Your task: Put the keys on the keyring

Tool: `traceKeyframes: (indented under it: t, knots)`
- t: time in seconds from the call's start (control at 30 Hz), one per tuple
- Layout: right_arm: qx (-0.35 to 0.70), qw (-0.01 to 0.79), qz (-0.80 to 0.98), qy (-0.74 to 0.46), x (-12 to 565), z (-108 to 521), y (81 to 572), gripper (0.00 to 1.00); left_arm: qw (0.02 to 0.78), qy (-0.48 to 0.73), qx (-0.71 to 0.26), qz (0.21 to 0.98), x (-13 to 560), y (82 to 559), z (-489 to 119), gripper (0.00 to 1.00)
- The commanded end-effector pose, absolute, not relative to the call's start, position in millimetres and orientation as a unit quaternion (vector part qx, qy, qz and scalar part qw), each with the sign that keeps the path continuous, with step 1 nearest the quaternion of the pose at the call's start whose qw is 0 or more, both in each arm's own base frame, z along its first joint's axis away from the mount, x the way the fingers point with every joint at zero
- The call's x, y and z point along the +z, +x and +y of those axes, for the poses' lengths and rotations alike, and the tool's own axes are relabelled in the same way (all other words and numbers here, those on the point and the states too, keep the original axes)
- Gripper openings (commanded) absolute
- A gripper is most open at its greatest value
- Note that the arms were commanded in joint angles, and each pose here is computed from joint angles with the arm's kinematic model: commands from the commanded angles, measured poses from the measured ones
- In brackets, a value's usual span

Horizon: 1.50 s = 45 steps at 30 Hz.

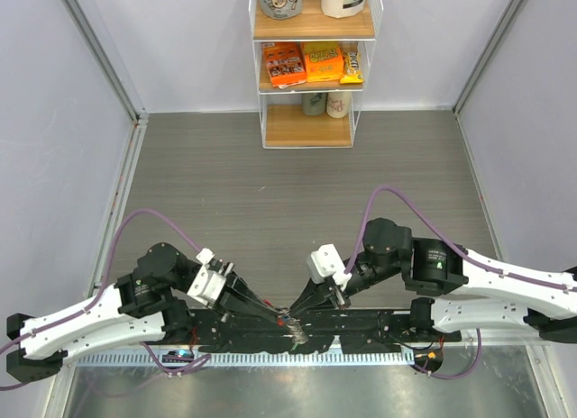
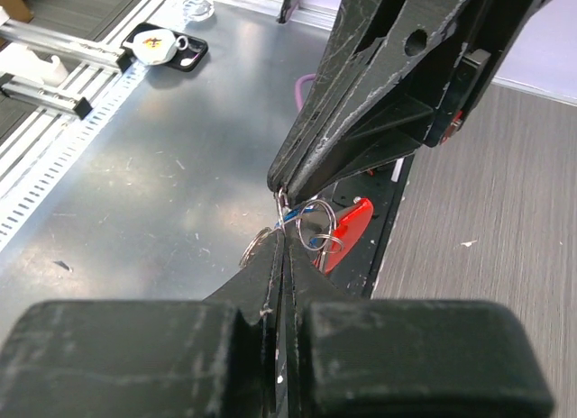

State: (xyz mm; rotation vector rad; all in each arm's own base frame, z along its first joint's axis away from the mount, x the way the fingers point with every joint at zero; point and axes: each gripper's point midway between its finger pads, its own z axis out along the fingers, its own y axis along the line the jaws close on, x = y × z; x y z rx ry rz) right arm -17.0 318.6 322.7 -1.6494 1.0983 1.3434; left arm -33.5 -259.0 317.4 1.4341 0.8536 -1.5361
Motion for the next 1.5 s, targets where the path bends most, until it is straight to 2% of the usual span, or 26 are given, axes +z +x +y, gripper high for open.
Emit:
traceKeyframes:
  t: [0.0, 0.2, 0.33, 0.5, 0.7, 0.83, 1.13, 1.47]
  knots:
    - [0.528, 0.453, 0.411, -0.589, 363, 325, 1, 0.05, 0.430, 0.569, -0.614, 0.339, 322, -32, -262, 0.00]
    - [0.530, 0.494, 0.409, -0.556, 376, 321, 10, 0.06, 0.434, 0.559, -0.612, 0.353, 321, -27, -265, 0.03]
    - [0.529, 0.513, 0.404, -0.542, 382, 315, 13, 0.05, 0.434, 0.549, -0.610, 0.372, 321, -21, -269, 0.09]
    - [0.531, 0.529, 0.393, -0.533, 388, 306, 12, 0.06, 0.450, 0.527, -0.594, 0.408, 320, -6, -274, 0.20]
    - [0.529, 0.540, 0.391, -0.524, 392, 299, 13, 0.06, 0.488, 0.482, -0.577, 0.444, 331, 15, -274, 0.43]
    - [0.529, 0.550, 0.389, -0.517, 392, 296, 13, 0.06, 0.516, 0.451, -0.567, 0.458, 340, 27, -271, 0.50]
    - [0.516, 0.563, 0.395, -0.510, 383, 294, 17, 0.06, 0.567, 0.396, -0.573, 0.439, 369, 36, -256, 0.54]
    - [0.508, 0.600, 0.368, -0.497, 391, 300, 20, 0.05, 0.557, 0.391, -0.598, 0.424, 379, 30, -260, 0.55]
